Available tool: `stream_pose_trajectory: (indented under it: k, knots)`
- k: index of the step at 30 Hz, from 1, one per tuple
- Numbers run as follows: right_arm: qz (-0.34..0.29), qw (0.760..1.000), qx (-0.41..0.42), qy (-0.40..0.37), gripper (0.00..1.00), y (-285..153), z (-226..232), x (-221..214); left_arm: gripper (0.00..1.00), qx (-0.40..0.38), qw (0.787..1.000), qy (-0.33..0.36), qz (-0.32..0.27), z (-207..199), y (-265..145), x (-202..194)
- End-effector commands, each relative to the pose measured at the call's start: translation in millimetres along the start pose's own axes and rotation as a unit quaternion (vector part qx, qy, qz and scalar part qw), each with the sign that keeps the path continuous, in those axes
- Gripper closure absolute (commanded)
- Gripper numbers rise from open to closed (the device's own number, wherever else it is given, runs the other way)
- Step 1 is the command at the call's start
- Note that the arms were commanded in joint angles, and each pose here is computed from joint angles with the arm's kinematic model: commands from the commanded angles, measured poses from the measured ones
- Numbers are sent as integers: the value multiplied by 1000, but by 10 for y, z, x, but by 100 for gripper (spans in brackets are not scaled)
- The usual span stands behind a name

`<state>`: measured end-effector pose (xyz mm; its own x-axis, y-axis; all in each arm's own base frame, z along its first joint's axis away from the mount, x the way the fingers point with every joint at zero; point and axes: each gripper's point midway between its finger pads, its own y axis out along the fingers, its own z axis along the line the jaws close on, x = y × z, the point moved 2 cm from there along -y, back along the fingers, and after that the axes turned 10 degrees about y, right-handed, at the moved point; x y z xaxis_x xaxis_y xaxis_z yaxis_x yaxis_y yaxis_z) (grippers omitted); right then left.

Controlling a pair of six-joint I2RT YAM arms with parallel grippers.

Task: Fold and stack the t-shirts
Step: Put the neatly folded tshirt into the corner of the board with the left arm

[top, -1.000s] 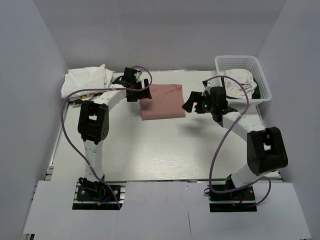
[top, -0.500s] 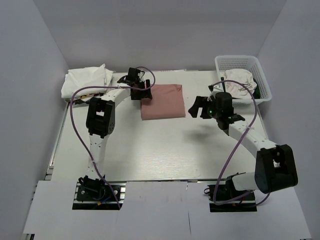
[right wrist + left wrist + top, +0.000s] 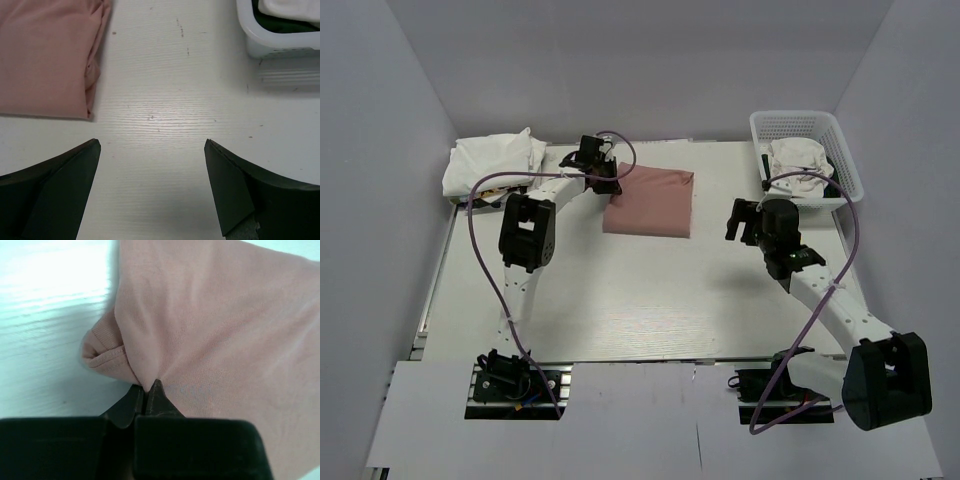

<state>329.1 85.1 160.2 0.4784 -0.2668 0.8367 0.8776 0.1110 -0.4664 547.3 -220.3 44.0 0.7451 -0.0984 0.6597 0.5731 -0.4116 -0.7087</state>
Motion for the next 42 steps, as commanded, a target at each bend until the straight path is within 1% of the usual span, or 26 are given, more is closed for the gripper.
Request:
stream_pose_trajectory:
  k: [1,2,3,4,6,7,8,9,10,12,14,15,17,18,19,21,25,27,30,31,33,34,36,38,40,42]
  knots:
    - [-49,999,-23,-1,10,-38,-90,159,100,66,994,64,-58,111,-422,506]
    - [-49,999,-24,-3,10,-42,-103,149,100,95,989,91,-65,193,-522,574]
    - [-50,998,-24,-2,10,-39,-99,139,100,108,985,106,-83,181,-717,717]
    - [-51,998,-25,-2,10,-37,-109,143,100,121,982,116,-89,197,-826,780]
    - [-61,998,-17,0,10,-37,-86,157,100,178,970,134,-100,329,-1055,912]
    - [-62,998,-8,0,10,-34,-59,149,100,207,963,138,-108,421,-1221,993]
    - [-58,998,-8,-2,10,-28,-81,91,100,252,951,142,-105,544,-1342,1017]
    - [-69,998,2,-1,10,-37,-45,130,100,271,943,162,-104,590,-1434,1058]
    - [-70,998,1,-2,10,-32,-55,126,100,287,937,167,-106,654,-1577,1109]
    - [-70,998,-5,0,10,-25,-79,128,100,296,929,193,-109,655,-1707,1177]
    - [-68,998,-8,1,10,-11,-82,112,100,308,923,204,-110,724,-1852,1218]
    - [-66,998,-11,0,10,-8,-91,100,100,321,918,210,-99,828,-1873,1182]
    - [-72,997,-19,6,10,5,-157,124,100,353,907,211,-96,961,-1997,1197]
    - [-72,997,-8,2,10,-8,-88,110,100,359,903,219,-91,980,-2014,1198]
    - [-73,997,-9,5,10,-12,-91,108,100,372,899,212,-95,1054,-2085,1236]
    - [-76,997,-9,5,10,-18,-99,120,100,378,895,220,-89,1117,-2171,1272]
    - [-78,997,-4,5,10,-27,-78,128,100,407,883,215,-91,1394,-2390,1338]
    - [-77,997,-2,7,10,-20,-63,129,100,408,880,215,-111,1393,-2506,1479]
    - [-75,997,1,8,10,-12,-50,123,100,416,877,204,-127,1527,-2725,1586]
    - [-75,997,1,8,10,-13,-51,128,100,416,877,204,-128,1527,-2726,1586]
    - [-73,997,2,9,10,-12,-49,119,100,417,875,198,-143,1596,-2898,1654]
    - [-73,997,3,8,10,-13,-43,116,100,413,877,199,-144,1586,-2889,1658]
    - [-76,997,3,9,10,-17,-48,130,100,426,871,189,-153,1706,-3031,1709]
    - [-76,997,3,9,10,2,-37,135,100,428,869,182,-166,1727,-3152,1784]
    - [-73,997,2,8,10,19,-34,136,100,431,867,179,-176,1786,-3194,1816]
    - [-68,998,2,7,10,39,-33,121,100,446,859,173,-185,1920,-3355,1862]
